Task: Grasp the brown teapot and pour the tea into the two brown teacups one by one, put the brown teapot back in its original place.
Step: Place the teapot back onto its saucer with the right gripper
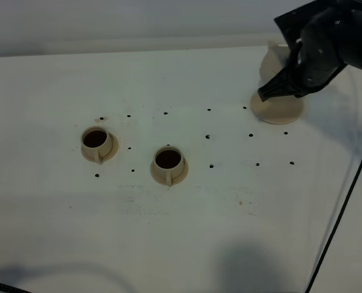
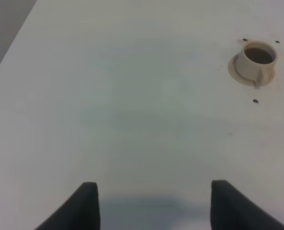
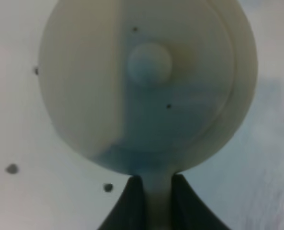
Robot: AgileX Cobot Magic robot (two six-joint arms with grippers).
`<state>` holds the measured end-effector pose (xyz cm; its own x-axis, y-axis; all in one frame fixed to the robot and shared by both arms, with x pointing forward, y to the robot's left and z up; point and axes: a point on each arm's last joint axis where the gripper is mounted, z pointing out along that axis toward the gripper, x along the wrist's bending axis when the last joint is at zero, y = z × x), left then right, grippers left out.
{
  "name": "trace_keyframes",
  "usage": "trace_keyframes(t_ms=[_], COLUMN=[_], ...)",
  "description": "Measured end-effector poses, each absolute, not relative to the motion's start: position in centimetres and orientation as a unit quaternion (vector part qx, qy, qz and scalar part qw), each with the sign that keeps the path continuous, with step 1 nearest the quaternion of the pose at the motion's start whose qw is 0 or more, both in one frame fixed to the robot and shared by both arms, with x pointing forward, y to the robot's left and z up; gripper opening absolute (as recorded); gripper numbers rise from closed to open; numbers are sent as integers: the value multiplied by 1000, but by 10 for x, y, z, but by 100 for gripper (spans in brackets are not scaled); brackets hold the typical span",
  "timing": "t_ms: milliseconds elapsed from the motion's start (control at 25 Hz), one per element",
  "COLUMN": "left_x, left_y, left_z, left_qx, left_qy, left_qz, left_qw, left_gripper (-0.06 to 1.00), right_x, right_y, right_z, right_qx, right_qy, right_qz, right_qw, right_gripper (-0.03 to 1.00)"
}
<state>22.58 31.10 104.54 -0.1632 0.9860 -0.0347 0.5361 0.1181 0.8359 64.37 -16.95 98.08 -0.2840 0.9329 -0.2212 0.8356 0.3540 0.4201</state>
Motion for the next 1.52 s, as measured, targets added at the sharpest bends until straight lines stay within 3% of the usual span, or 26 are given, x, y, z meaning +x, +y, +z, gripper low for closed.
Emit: trace_keyframes(t_ms=[200, 400, 840, 1520], left_x=[226, 226, 226, 226], left_y=[311, 311, 311, 311], left_z=[1045, 1045, 1045, 1045], left_qx=[563, 563, 563, 563], left_qy=[676, 676, 676, 676], left_qz=[353, 353, 353, 353], left_qw=[319, 319, 319, 319], left_gripper=[48, 48, 48, 48], right_x=[648, 650, 657, 661], right_y=[-191, -184, -181, -181], right_z=[973, 971, 941, 923], right_qx=[583, 578, 576, 585], right_qy=[786, 790, 796, 791], right_qz=[123, 156, 141, 136], right_qw=[162, 135, 121, 118], right_gripper=[9, 9, 9, 10])
